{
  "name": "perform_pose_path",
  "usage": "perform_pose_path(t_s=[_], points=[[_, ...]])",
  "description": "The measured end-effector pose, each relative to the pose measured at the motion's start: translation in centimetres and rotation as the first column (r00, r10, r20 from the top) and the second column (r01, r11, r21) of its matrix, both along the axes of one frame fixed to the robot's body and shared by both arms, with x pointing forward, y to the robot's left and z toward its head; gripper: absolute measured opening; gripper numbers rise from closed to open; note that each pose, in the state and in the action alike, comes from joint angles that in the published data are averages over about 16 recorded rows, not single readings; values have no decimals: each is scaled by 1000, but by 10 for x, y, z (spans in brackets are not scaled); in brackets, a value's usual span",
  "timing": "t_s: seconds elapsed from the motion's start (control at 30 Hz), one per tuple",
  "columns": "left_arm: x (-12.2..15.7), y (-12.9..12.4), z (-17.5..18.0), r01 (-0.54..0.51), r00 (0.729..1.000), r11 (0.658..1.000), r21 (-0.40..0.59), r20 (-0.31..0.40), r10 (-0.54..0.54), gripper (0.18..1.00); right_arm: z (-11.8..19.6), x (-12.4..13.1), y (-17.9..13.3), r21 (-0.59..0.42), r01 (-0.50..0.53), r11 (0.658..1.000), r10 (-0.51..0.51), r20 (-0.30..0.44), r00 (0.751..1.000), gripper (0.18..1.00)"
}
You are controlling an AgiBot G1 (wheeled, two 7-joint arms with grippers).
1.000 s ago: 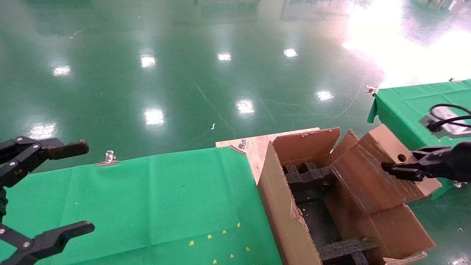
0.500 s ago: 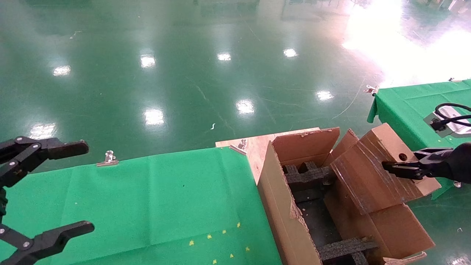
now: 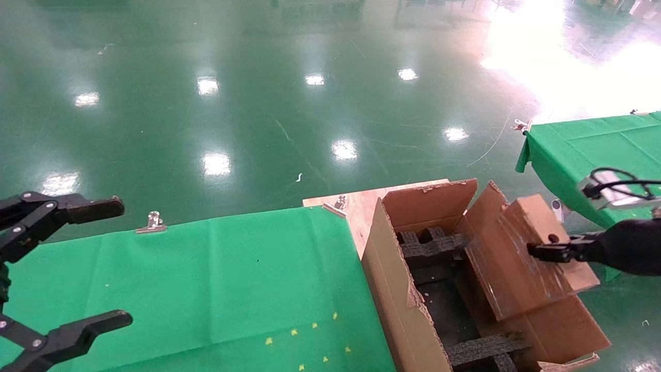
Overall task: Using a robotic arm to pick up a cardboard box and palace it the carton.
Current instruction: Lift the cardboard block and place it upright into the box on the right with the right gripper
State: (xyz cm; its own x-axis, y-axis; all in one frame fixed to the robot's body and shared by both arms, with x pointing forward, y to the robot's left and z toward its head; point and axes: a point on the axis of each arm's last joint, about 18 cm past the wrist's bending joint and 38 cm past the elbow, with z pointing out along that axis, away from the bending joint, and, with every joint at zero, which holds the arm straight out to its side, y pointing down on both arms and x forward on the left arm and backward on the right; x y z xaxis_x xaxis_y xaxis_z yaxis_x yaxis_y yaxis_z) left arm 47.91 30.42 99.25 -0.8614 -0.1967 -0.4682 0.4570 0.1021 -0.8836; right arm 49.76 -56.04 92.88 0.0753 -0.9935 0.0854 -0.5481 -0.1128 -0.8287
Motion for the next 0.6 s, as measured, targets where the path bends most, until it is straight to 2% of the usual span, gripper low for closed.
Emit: perform_pose_path(t_s=[0.6], points=[[0, 0, 0, 0, 1000, 1000, 0, 0, 0, 1001, -45, 34, 5, 18, 78, 997, -77, -38, 996, 324]])
